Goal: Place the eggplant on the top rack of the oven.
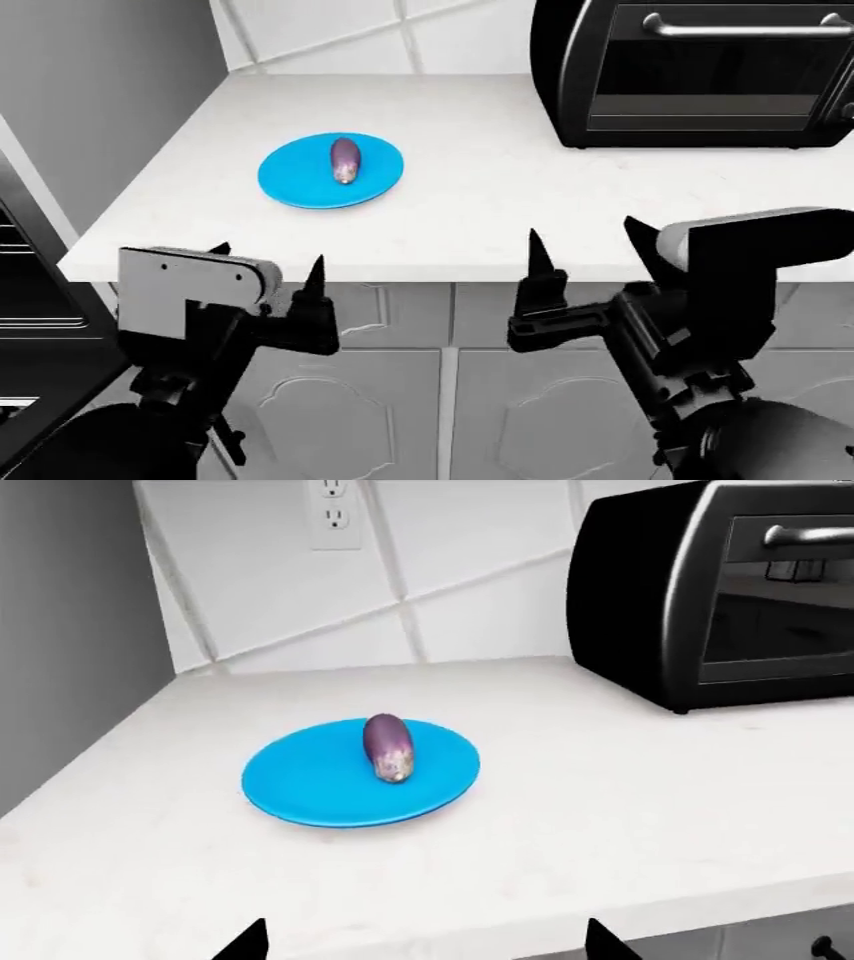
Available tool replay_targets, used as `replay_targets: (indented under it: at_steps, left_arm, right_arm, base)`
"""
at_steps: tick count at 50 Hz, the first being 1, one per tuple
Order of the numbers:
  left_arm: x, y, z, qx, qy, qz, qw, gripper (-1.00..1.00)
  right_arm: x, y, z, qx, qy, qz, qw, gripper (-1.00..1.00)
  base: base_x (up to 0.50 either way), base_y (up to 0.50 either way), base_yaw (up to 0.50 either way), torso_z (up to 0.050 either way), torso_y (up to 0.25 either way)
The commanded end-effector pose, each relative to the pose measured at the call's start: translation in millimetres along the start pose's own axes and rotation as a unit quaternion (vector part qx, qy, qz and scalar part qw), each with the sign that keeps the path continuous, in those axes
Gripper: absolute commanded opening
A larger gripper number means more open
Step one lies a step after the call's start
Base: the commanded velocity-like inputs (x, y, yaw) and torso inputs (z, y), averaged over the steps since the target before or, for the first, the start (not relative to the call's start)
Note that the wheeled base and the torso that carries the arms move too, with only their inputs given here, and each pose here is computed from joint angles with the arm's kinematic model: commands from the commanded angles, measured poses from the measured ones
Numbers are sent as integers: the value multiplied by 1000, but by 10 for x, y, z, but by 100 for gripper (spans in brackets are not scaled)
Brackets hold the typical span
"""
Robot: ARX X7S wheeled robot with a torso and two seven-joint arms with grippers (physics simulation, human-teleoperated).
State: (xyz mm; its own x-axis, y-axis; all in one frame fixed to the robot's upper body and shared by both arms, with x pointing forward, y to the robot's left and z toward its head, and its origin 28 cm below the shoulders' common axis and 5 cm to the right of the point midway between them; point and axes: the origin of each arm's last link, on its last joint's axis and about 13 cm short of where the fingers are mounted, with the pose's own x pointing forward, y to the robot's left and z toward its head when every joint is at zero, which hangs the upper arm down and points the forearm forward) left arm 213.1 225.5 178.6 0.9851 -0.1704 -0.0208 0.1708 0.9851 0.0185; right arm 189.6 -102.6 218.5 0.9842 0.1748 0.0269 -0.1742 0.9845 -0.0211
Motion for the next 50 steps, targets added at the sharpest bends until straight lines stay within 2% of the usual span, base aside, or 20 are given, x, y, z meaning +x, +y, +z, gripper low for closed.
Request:
replay_targets:
  at_steps: [1,2,4,6,12,14,15,22,28,50]
  left_arm:
    - [51,20,354,1,29,-37,999,100]
    - [70,26,369,-6,33,-37,999,100]
    - [95,28,348,-21,56,-43,997,100]
    - [81,38,387,-26,52,-44,997,100]
    - [58,77,422,-51,67,-42,996,100]
    - [64,76,425,-54,70,-42,995,100]
    - [53,60,433,-34,53,-50,997,100]
    - [81,69,421,-54,64,-47,995,100]
    - [75,72,417,-53,63,-45,996,100]
    - [97,50,419,-52,71,-39,995,100]
  right_arm:
    - [-104,-80,379,-89,10,16,996,100]
    - [-96,-84,385,-73,7,7,997,100]
    - [-75,-92,387,-77,12,7,997,100]
    - [-60,-90,403,-63,21,8,998,100]
    - [-76,-83,385,-61,34,3,998,100]
    - [-66,-85,392,-64,38,-1,997,100]
    - [-65,-95,389,-56,42,-8,997,100]
    - [-73,-87,405,-42,40,-7,998,100]
    - [-98,-78,428,-51,43,-6,998,100]
    - [-131,-110,333,-43,55,-4,998,100]
  base:
    - [0,0,0,0,0]
    - [0,0,0,0,0]
    - [0,0,0,0,0]
    - [0,0,0,0,0]
    - [0,0,0,0,0]
    - [0,0,0,0,0]
    - [0,0,0,0,0]
    - [30,0,0,0,0]
    - [482,0,0,0,0]
    - [500,0,0,0,0]
